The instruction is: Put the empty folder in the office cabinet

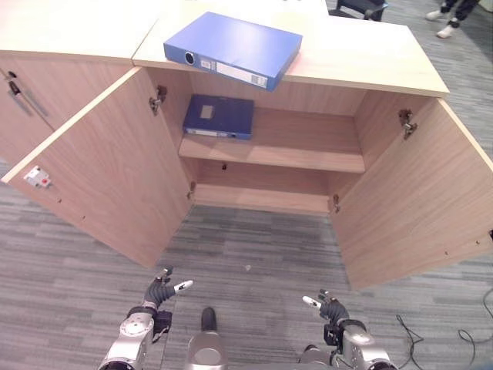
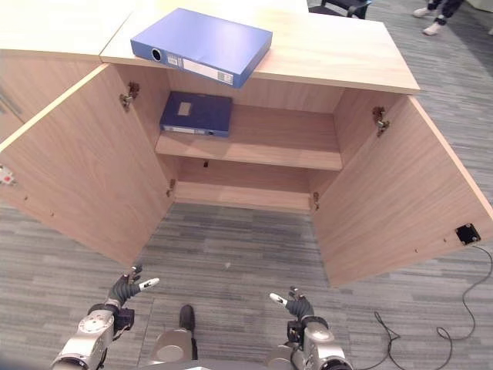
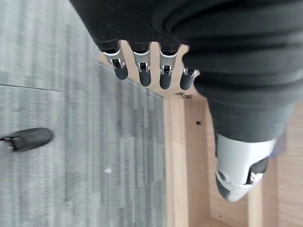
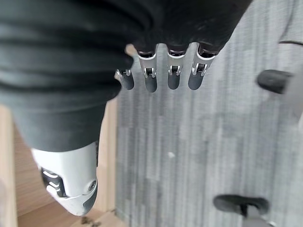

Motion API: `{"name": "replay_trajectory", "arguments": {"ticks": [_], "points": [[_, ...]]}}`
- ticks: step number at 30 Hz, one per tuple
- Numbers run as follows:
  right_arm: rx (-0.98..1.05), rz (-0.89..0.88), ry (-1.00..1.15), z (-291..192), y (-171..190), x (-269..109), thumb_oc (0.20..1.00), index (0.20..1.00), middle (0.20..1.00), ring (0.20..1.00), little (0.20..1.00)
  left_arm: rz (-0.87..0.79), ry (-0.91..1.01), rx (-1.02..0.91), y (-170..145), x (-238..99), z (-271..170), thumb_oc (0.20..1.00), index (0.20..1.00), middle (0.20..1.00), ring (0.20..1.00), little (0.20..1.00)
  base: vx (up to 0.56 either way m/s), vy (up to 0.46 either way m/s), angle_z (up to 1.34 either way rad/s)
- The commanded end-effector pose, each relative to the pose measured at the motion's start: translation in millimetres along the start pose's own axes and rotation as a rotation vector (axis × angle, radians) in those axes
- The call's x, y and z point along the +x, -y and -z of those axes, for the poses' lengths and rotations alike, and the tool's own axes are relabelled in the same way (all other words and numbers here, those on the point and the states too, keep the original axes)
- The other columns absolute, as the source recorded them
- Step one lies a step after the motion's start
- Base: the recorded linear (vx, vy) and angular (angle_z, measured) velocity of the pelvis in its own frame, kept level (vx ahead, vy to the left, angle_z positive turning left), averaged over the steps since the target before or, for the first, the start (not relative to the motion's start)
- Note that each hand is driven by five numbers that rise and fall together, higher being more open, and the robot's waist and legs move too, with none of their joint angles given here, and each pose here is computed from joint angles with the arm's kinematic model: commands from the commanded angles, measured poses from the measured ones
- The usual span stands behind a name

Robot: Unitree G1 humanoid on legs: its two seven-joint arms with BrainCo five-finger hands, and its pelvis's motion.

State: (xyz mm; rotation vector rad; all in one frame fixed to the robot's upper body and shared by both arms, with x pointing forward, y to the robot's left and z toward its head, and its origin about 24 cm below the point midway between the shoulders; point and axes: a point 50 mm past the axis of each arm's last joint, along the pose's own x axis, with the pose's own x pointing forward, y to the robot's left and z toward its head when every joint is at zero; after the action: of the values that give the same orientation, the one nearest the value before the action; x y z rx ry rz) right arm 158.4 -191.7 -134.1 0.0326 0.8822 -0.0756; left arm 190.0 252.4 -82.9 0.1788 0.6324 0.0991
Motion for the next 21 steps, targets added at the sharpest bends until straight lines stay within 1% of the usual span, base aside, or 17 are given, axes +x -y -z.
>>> {"name": "replay_trajectory", "arguments": {"ticks": [1,5,8,9,13,17,21], "points": [[-0.055,0.018,0.104,-30.3,8.8,4.0,1.000,1.000,1.000,1.000,1.000,-0.002,0.103,0.059,-3.8,-1.7,-18.8,1.000,1.000,1.000,1.000,1.000,0.17,0.436,-0.14],[-0.049,0.008,0.116,-32.8,6.1,4.0,1.000,1.000,1.000,1.000,1.000,-0.008,0.077,0.057,-6.7,-5.8,-10.9,1.000,1.000,1.000,1.000,1.000,0.16,0.237,-0.24],[0.025,0.017,0.141,-36.7,8.1,2.9,1.000,1.000,1.000,1.000,1.000,-0.002,0.076,0.048,-3.8,-5.7,-10.2,1.000,1.000,1.000,1.000,1.000,0.19,0.114,-0.12],[0.053,0.027,0.153,-39.3,9.9,2.9,1.000,1.000,1.000,1.000,1.000,0.005,0.082,0.044,-1.3,-5.0,-11.6,1.000,1.000,1.000,1.000,1.000,0.17,-0.077,0.11],[0.062,0.040,0.153,-39.5,12.9,2.9,1.000,1.000,1.000,1.000,1.000,0.002,0.087,0.034,0.8,-4.4,-11.7,1.000,1.000,1.000,1.000,1.000,0.21,-0.128,0.14],[0.073,0.057,0.128,-32.5,17.0,2.0,1.000,1.000,1.000,1.000,1.000,-0.013,0.092,0.020,-0.6,-4.6,-11.3,1.000,1.000,1.000,1.000,1.000,0.17,-0.136,0.06],[0.089,0.097,0.082,-18.2,29.6,-1.5,1.000,1.000,1.000,1.000,1.000,0.000,0.083,0.025,1.4,-6.6,-7.3,1.000,1.000,1.000,1.000,1.000,0.22,-0.111,0.11]]}}
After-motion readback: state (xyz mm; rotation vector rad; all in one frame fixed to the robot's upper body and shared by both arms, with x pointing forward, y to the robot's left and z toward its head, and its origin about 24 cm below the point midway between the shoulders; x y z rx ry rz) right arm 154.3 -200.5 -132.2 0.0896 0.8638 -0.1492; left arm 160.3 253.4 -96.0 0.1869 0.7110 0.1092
